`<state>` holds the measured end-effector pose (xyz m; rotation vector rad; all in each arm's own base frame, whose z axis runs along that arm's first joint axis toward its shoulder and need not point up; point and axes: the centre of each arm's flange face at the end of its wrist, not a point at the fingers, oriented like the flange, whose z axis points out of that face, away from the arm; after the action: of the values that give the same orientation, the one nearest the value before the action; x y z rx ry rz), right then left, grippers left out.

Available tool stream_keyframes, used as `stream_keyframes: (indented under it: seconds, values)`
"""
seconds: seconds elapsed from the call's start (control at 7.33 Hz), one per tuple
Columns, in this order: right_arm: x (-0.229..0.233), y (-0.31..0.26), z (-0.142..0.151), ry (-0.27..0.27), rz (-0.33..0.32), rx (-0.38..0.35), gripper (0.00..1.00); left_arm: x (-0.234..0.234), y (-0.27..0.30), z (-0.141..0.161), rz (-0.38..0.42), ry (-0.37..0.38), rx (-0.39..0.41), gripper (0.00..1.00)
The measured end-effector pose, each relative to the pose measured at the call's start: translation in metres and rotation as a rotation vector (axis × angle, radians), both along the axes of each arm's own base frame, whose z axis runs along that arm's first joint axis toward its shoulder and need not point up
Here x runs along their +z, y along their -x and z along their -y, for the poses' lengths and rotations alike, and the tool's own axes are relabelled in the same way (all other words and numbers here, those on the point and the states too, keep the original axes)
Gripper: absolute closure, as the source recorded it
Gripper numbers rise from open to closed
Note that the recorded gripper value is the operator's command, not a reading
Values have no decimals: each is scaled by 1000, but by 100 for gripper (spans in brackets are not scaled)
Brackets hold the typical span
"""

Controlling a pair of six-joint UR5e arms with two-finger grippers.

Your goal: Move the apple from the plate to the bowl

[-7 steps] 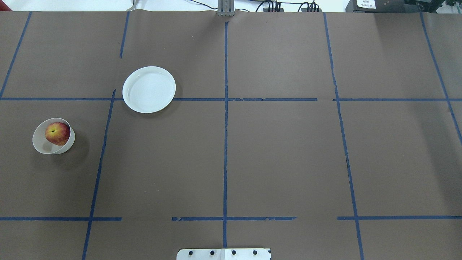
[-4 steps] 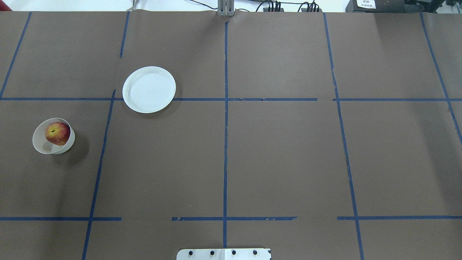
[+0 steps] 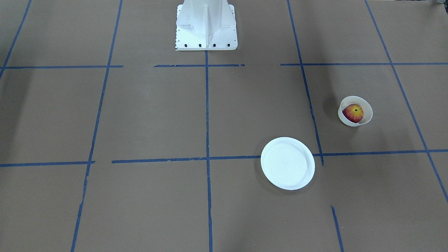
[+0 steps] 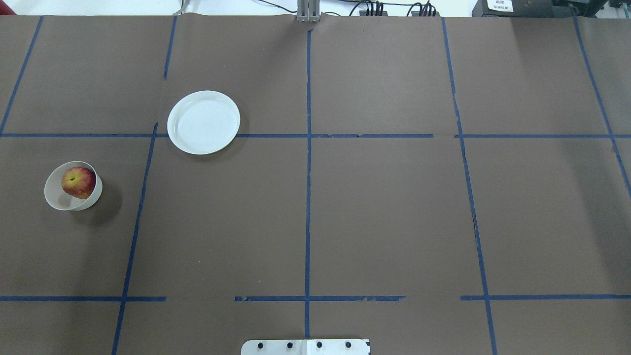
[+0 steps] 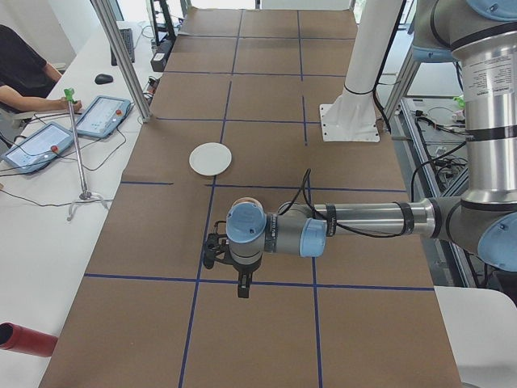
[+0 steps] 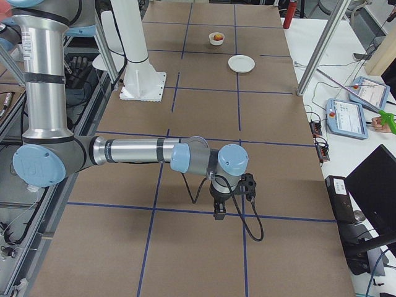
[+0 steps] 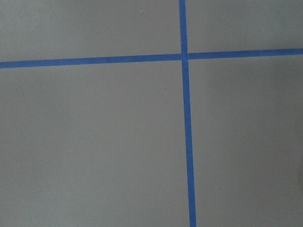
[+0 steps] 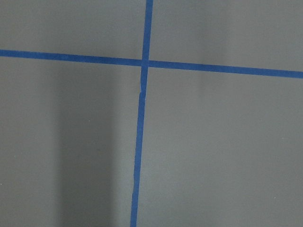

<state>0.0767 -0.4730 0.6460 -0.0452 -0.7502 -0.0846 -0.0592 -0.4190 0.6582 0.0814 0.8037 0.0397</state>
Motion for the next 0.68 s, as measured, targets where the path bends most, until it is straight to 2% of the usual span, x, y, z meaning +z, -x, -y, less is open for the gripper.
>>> stream_keyframes:
  seconds: [0.68]
  values:
    - [0, 0, 0, 0, 0, 0, 0, -1, 1, -1, 2, -2, -1, 0]
